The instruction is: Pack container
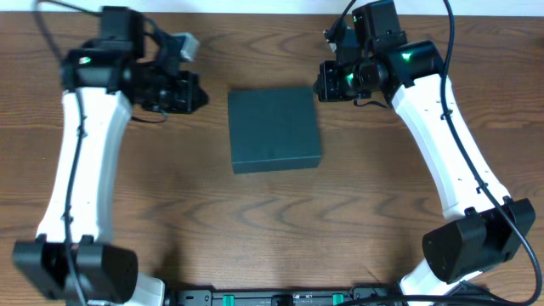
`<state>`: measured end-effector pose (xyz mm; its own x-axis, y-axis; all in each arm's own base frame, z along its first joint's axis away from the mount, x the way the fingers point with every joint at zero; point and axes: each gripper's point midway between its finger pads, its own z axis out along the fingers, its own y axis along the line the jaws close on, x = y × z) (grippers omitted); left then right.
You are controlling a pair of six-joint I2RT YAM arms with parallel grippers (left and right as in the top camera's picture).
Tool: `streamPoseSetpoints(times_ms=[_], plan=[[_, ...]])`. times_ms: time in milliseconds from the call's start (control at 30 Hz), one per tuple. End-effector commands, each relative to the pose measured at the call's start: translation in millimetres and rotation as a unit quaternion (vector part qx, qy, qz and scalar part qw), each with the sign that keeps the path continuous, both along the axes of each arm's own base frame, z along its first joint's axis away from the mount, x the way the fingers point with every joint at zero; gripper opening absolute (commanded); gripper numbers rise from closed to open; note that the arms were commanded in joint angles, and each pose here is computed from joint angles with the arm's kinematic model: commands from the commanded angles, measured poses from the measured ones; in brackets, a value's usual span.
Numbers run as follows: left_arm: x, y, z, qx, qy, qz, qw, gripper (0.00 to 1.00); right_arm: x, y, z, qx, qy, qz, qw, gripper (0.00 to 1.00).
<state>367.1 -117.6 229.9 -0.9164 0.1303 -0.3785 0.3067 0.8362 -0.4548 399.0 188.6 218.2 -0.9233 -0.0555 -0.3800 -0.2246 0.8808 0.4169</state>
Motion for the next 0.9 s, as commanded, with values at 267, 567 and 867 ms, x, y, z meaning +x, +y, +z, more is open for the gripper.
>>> streamPoseSetpoints(times_ms=[267, 567, 867], plan=[[8, -25, -111, 0.091, 0.1, -0.089, 0.987, 0.06, 0, 6, -89, -0.068, 0.094, 0.015, 0.993, 0.01], [14, -36, -162, 0.099, 0.136, -0.103, 0.98, 0.06, -13, 24, -156, -0.098, 0.165, 0.042, 0.98, 0.01], [15, -23, -172, 0.14, 0.153, -0.079, 0.975, 0.06, -12, 25, -151, -0.093, 0.166, 0.026, 0.981, 0.01]])
